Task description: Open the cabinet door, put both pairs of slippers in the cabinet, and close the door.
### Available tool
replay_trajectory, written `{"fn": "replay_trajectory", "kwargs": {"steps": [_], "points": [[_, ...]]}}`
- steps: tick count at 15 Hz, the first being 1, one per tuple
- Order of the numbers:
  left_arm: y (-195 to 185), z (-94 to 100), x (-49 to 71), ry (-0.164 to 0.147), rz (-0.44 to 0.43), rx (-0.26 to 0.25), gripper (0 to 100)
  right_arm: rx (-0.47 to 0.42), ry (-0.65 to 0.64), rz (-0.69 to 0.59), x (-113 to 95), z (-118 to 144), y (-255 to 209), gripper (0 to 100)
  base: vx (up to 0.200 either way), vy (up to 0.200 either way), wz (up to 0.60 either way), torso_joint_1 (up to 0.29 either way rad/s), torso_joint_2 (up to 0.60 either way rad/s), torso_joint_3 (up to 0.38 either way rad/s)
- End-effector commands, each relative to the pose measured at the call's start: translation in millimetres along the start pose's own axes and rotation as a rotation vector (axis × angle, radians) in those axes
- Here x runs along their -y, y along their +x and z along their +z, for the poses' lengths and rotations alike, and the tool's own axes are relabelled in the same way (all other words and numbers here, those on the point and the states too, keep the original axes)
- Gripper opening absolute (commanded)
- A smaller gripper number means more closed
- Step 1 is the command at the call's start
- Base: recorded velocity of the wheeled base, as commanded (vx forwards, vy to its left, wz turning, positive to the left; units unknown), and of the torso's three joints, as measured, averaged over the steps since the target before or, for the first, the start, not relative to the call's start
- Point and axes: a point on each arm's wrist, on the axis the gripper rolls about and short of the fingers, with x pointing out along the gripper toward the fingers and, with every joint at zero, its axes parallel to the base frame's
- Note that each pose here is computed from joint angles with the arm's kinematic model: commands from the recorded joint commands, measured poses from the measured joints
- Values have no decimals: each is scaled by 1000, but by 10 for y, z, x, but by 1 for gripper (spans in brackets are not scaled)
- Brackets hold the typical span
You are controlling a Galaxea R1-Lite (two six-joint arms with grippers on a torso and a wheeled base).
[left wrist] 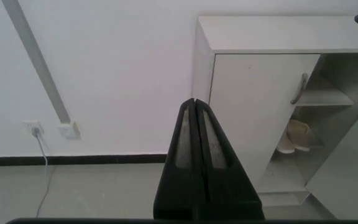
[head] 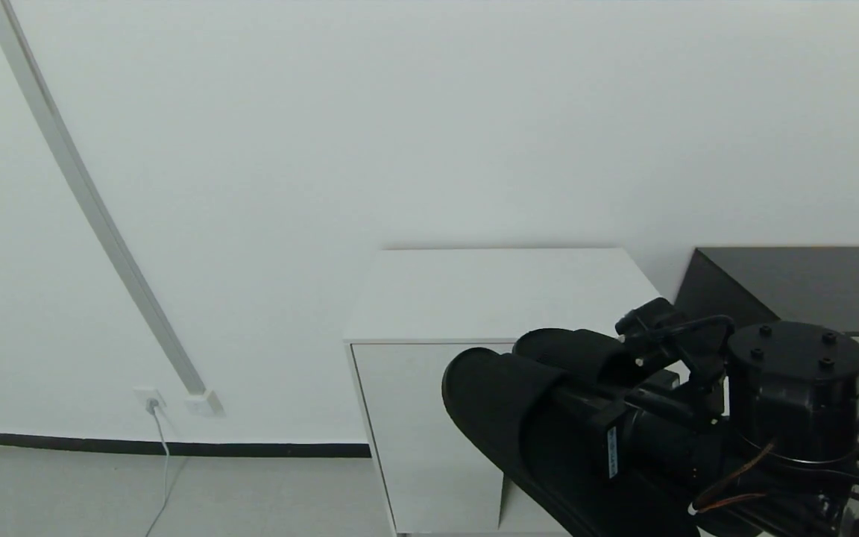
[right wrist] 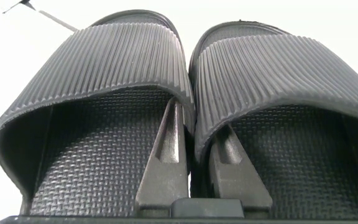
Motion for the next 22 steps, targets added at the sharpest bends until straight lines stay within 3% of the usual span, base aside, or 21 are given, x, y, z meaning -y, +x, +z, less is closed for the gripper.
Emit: {"fn": "replay_trajectory", "kwargs": {"steps": [1, 6, 22], "points": [[1, 0, 0, -1, 0, -1, 0, -2, 0, 2, -7, -6, 5, 0, 0, -200, 0, 2, -2, -2], [1, 0, 0, -1, 0, -1, 0, -4, -1, 2, -6, -13, 3, 0, 0, -200, 0, 5, 3, 3], [1, 0, 0, -2, 0, -1, 0, -15, -1, -2, -1, -41, 17, 0, 0, 0, 0, 0, 0, 0]]}}
